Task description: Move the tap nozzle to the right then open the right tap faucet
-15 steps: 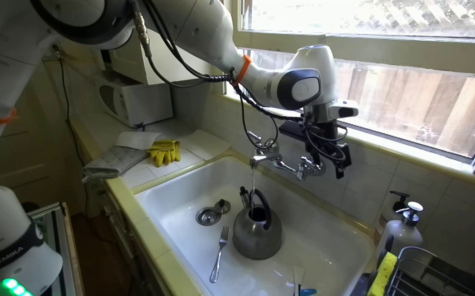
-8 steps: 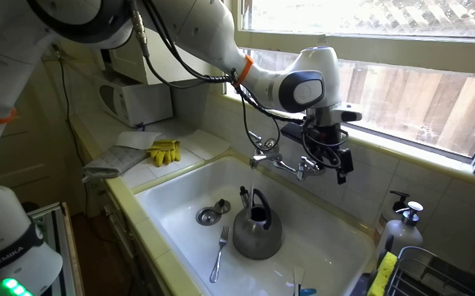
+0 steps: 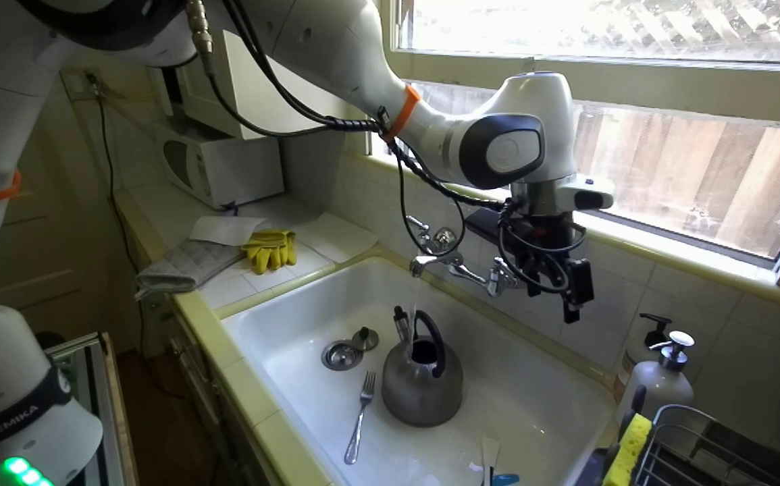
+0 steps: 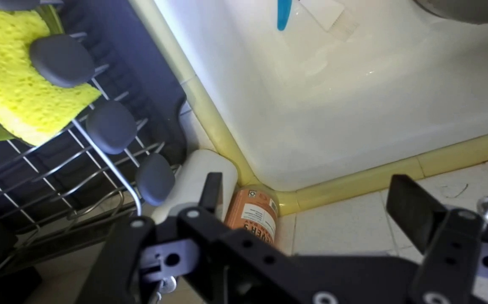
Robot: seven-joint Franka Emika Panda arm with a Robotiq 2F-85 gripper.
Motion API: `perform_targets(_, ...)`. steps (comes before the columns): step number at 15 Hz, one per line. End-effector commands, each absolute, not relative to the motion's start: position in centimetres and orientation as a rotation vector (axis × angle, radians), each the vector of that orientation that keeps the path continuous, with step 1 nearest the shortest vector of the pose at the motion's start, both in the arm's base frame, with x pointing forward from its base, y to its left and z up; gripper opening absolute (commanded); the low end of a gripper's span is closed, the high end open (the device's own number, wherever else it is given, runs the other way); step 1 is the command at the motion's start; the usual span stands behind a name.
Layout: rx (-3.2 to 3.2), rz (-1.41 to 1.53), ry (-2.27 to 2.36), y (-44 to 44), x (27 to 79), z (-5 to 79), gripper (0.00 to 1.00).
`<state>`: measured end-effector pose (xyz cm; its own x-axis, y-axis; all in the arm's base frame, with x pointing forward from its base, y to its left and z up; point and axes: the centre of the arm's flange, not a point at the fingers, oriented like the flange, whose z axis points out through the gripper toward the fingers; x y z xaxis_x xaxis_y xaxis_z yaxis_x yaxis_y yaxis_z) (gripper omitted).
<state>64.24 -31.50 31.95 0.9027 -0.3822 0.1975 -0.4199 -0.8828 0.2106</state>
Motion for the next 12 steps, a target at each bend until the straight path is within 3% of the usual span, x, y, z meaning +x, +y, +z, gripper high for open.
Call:
perform_targets(1, 2.886, 0.176, -0.583, -30.4, 61.9, 32.5, 1.0)
perform_targets(12, 3.024, 0.212, -0.641, -27.5, 62.9, 30.1, 1.0)
